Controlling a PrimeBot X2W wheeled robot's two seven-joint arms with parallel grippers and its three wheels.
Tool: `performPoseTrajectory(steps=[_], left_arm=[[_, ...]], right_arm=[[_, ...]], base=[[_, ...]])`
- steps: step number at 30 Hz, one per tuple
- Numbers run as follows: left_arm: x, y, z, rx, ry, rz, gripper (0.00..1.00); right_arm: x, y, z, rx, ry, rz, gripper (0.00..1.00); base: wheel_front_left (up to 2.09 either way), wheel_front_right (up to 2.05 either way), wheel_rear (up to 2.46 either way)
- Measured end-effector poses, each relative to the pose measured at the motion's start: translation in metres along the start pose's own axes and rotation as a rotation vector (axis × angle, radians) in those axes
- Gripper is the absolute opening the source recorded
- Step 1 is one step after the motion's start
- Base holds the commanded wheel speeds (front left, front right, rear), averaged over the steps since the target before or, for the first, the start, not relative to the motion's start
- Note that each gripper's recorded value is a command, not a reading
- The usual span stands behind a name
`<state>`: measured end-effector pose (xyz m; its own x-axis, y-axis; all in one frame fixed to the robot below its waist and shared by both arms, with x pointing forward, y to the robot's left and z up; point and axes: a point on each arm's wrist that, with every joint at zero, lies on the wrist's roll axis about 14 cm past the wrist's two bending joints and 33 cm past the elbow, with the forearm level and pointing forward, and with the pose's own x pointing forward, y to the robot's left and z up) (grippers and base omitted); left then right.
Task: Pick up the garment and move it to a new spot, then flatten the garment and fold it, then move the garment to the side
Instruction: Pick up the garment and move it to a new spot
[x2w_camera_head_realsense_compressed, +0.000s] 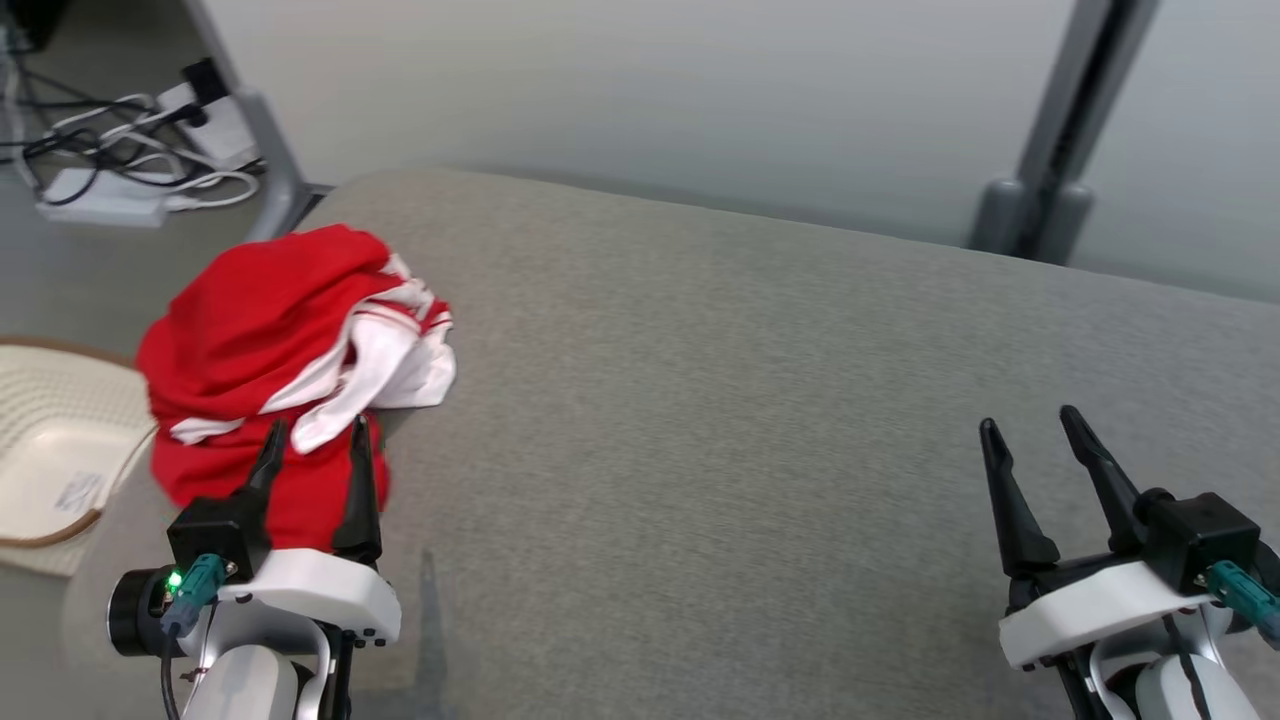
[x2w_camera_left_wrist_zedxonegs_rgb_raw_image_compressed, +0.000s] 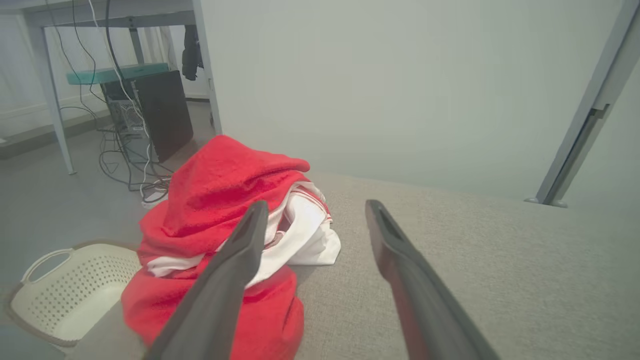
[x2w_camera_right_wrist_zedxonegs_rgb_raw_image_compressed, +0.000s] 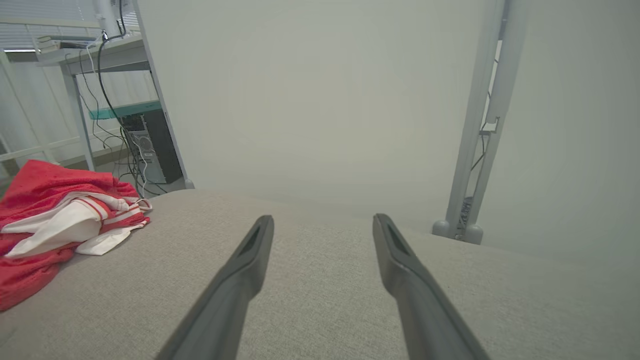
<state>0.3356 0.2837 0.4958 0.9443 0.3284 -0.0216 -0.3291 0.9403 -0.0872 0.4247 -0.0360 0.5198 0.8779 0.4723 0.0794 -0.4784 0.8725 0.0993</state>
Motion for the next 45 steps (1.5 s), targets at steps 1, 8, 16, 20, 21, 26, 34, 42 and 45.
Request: performPoseTrajectory(steps=[1, 8, 16, 20, 21, 26, 34, 42, 45], left_arm=[[-0.003, 0.008, 0.0, -0.002, -0.002, 0.023, 1.0], [-0.03, 0.053, 0.002, -0.01, -0.008, 0.16, 1.0], [-0.054, 0.087, -0.001, -0.016, -0.007, 0.267, 1.0], [-0.054, 0.087, -0.001, -0.021, -0.008, 0.273, 1.0], [-0.054, 0.087, -0.001, -0.022, -0.01, 0.276, 1.0], [-0.055, 0.089, 0.0, -0.028, -0.015, 0.283, 1.0], [-0.046, 0.083, 0.007, -0.038, -0.027, 0.254, 1.0], [0.002, 0.072, 0.044, -0.01, -0.066, 0.161, 1.0], [0.027, 0.069, 0.053, 0.008, -0.055, 0.133, 1.0]], right_arm=[[0.005, 0.009, 0.0, 0.004, -0.002, 0.026, 1.0], [0.027, 0.057, -0.01, 0.038, 0.019, 0.166, 1.0], [0.043, 0.089, -0.016, 0.06, 0.027, 0.252, 1.0], [0.045, 0.09, -0.019, 0.063, 0.033, 0.257, 1.0], [0.046, 0.091, -0.019, 0.063, 0.034, 0.259, 1.0], [0.046, 0.092, -0.021, 0.063, 0.041, 0.265, 1.0], [0.049, 0.09, -0.021, 0.066, 0.039, 0.263, 1.0], [0.048, 0.074, -0.02, 0.067, 0.035, 0.224, 1.0], [0.05, 0.063, -0.021, 0.053, 0.036, 0.209, 1.0]], base=[[0.0, 0.0, 0.0], [0.0, 0.0, 0.0], [0.0, 0.0, 0.0], [0.0, 0.0, 0.0], [0.0, 0.0, 0.0], [0.0, 0.0, 0.0], [0.0, 0.0, 0.0], [0.0, 0.0, 0.0], [0.0, 0.0, 0.0]])
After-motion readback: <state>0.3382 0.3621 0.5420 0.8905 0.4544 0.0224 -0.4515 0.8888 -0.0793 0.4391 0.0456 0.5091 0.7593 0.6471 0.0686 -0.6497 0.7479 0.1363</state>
